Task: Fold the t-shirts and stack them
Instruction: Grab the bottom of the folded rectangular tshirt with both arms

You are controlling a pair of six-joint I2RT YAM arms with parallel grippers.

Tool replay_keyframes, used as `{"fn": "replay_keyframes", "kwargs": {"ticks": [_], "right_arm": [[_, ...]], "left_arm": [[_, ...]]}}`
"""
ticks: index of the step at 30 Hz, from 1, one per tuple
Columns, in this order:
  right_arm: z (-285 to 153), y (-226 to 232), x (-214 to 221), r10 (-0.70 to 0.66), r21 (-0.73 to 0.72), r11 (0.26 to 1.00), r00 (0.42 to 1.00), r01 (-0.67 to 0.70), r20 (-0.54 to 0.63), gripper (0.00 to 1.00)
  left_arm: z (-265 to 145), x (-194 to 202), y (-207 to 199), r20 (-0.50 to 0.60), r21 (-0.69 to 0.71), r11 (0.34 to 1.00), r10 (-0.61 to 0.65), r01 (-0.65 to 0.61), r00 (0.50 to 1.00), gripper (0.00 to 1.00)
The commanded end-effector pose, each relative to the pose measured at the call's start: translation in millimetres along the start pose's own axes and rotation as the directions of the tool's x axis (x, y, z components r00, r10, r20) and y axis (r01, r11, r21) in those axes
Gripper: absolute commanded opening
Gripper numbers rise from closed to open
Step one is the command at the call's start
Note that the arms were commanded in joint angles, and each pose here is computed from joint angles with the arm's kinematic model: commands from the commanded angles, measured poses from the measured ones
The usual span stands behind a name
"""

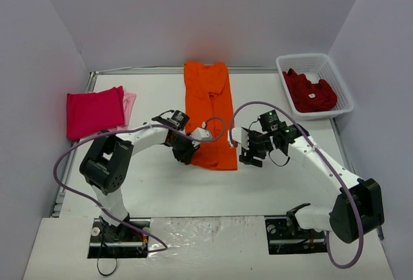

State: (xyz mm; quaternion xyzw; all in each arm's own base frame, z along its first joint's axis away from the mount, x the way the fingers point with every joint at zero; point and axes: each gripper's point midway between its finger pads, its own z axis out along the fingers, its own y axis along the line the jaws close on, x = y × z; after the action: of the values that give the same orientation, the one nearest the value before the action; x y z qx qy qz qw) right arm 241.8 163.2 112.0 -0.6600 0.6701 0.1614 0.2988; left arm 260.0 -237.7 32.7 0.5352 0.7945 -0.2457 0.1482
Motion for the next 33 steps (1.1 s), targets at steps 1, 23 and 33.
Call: {"fn": "replay_keyframes", "kwargs": {"ticks": [1,23,33], "right_arm": [[12.7,3.3,9.7,-0.037,0.004,0.999,0.997,0.037,-0.07,0.63],[80.9,37.6,15.7,-0.21,-0.118,0.975,0.953,0.188,-0.219,0.54],[94.8,38.5,18.6,-0.227,-0.14,0.97,0.942,0.197,-0.246,0.52]], "left_arm": [[-6.0,-5.6,-8.9,0.008,0.067,0.998,-0.017,0.017,1.0,0.02],[-7.6,2.9,-7.8,0.004,0.132,0.989,-0.074,0.073,0.997,0.02],[-7.8,6.8,-9.2,0.01,0.142,0.987,-0.081,0.079,0.997,0.02]]}}
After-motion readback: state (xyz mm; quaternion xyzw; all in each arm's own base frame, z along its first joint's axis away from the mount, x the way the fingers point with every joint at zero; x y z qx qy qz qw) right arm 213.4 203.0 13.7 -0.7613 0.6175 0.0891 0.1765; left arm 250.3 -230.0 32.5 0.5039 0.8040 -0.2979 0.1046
